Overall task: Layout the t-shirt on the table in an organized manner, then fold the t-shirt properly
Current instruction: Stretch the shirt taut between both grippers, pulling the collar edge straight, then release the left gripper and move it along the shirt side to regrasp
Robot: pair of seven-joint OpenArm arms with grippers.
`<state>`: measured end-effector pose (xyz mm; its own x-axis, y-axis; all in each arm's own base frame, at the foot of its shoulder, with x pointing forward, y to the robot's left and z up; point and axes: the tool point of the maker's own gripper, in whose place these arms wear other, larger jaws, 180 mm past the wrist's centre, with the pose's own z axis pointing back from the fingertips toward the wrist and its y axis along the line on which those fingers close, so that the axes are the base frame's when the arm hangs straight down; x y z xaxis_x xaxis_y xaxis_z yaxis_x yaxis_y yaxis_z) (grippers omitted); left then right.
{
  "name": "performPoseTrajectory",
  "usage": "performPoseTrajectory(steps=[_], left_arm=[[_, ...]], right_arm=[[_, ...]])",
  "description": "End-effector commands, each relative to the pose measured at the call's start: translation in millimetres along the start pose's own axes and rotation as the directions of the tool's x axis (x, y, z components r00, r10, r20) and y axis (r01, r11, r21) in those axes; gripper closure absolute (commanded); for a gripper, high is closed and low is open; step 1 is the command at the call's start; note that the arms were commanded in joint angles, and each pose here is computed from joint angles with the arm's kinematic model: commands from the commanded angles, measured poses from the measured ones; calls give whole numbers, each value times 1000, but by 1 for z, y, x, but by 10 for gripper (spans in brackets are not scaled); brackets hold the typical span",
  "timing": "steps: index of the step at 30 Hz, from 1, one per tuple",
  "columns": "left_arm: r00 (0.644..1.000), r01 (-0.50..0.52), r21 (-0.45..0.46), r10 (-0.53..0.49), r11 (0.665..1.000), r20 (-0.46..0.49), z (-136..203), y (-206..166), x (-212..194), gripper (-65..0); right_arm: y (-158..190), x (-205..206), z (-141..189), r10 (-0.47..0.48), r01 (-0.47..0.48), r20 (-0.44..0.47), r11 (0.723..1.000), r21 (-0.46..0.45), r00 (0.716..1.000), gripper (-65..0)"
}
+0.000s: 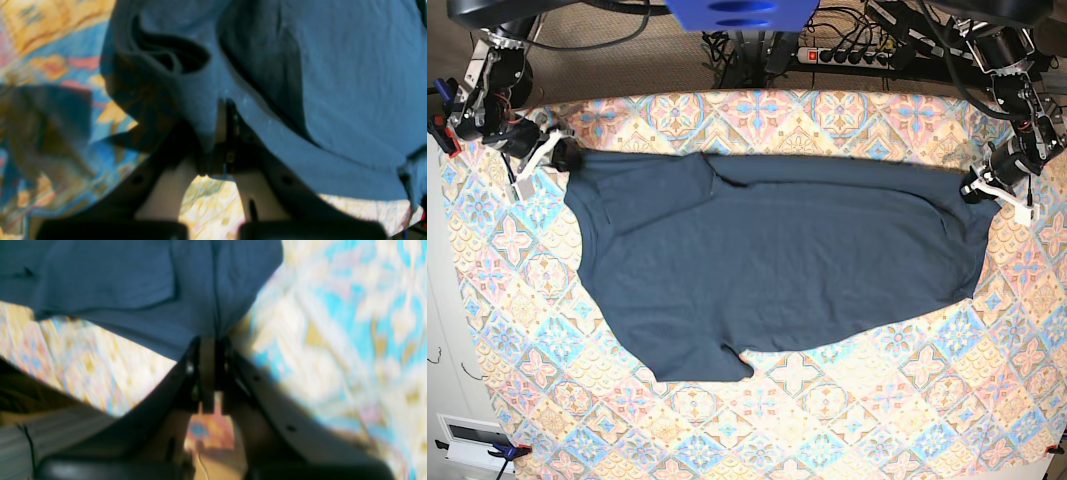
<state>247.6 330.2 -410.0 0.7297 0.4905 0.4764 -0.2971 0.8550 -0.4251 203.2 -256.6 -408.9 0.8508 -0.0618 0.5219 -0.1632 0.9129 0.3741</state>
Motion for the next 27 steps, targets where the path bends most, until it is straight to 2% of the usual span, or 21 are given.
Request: performPoseTrajectory(steps=[1, 6, 13, 18, 20, 23, 27], left_arm=[[998, 27, 7, -27, 1000, 49, 8, 0, 20, 0], [1000, 16, 27, -16, 1000, 4, 10, 10, -2, 0], [999, 1, 49, 1, 999, -52, 13, 21, -31, 0], [995, 62, 52, -58, 997, -83, 25, 15, -41, 0], [990, 96, 39, -92, 995, -103, 30, 5, -40, -54], [990, 115, 25, -113, 993, -82, 32, -7, -35, -145], [992, 106, 48, -103, 993, -68, 37, 1, -30, -272]], right_arm=[[-9, 10, 12, 24, -23, 29, 999, -32, 999, -3], [-20, -21, 26, -25, 24, -21, 997, -71, 999, -3], [-19, -33, 28, -31, 28, -51, 997, -71, 998, -5], [-20, -33, 28, -33, 29, -50, 997, -74, 998, -7], [-22, -35, 29, -29, 24, -58, 996, -84, 998, -7], [-24, -29, 33, 23, -32, -73, 992, -123, 997, -17], [-23, -16, 40, 99, -110, -76, 980, -164, 992, -101]])
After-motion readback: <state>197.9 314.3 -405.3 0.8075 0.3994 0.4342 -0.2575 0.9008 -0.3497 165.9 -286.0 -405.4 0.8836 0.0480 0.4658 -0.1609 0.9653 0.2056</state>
